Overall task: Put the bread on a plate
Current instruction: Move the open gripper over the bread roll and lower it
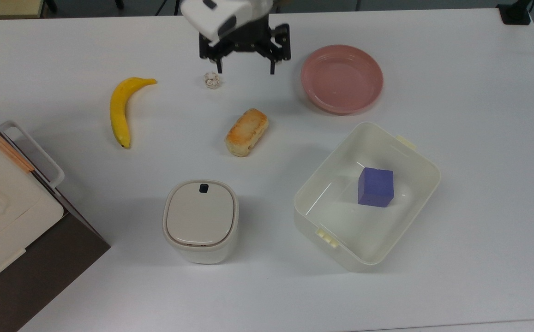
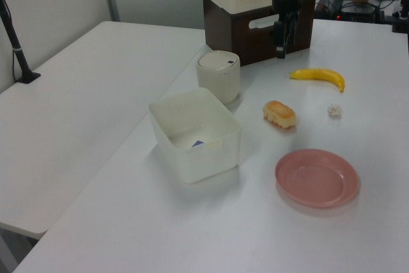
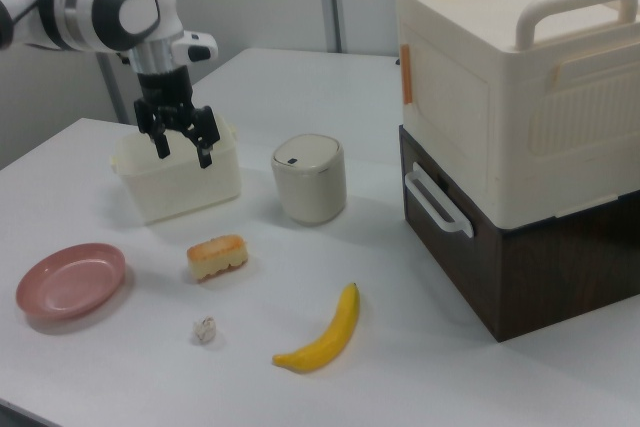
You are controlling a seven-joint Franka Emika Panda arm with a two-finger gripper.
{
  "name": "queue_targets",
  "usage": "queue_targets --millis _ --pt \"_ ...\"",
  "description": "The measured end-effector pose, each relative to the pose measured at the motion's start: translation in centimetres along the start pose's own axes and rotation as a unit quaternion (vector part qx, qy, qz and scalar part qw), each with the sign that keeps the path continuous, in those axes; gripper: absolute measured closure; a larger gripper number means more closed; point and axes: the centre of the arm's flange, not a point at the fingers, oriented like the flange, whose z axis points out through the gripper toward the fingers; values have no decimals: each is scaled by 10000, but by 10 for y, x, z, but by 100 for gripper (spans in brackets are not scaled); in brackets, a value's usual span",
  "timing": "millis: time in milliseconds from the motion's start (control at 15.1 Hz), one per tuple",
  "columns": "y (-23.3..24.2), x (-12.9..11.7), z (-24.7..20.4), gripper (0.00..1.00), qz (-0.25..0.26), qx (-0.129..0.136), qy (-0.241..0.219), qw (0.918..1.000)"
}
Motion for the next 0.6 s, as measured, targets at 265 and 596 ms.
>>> queue_targets --millis 265,596 --pt "-6 10 33 0 -48 -19 -265 9996" --pt "-9 20 74 0 -92 -80 -268 9996"
